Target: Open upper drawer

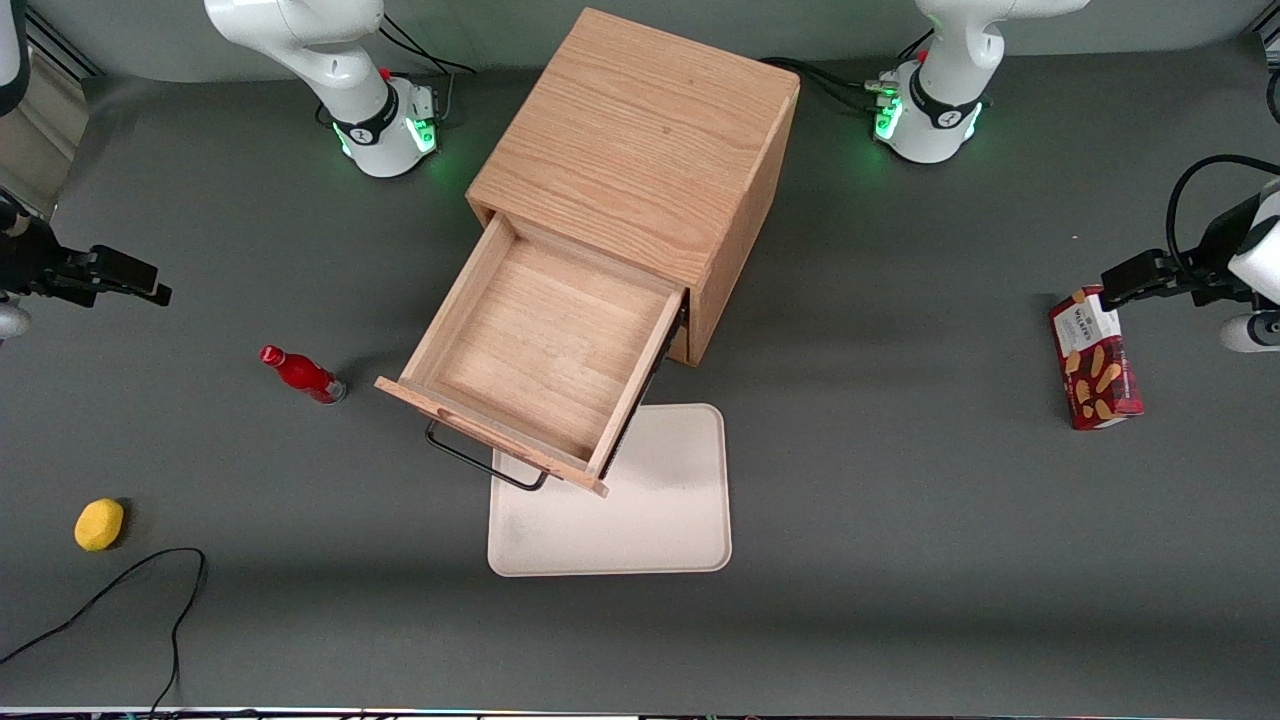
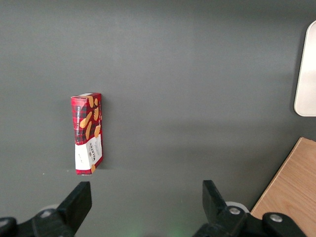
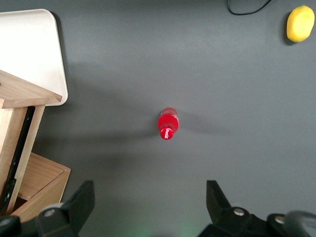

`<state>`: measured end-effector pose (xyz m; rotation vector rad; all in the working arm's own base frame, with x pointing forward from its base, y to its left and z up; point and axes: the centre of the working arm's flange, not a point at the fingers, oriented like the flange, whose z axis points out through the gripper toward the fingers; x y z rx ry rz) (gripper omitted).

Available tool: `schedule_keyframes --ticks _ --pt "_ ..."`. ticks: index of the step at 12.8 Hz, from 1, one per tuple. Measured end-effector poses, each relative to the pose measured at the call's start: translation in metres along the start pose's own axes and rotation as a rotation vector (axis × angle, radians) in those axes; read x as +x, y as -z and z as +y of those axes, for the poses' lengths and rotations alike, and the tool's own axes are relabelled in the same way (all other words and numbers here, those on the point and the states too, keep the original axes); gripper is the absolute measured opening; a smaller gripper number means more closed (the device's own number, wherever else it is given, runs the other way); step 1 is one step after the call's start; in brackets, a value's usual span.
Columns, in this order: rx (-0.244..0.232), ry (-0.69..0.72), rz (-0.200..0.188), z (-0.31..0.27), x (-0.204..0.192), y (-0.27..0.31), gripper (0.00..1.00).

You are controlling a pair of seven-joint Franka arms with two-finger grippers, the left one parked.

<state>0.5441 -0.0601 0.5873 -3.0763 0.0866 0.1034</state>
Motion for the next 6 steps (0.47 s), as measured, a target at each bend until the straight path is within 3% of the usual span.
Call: schedule_keyframes --ticks 6 --pt "0.005 -0.029 0.013 -0.0051 0.0078 0.0056 1.00"
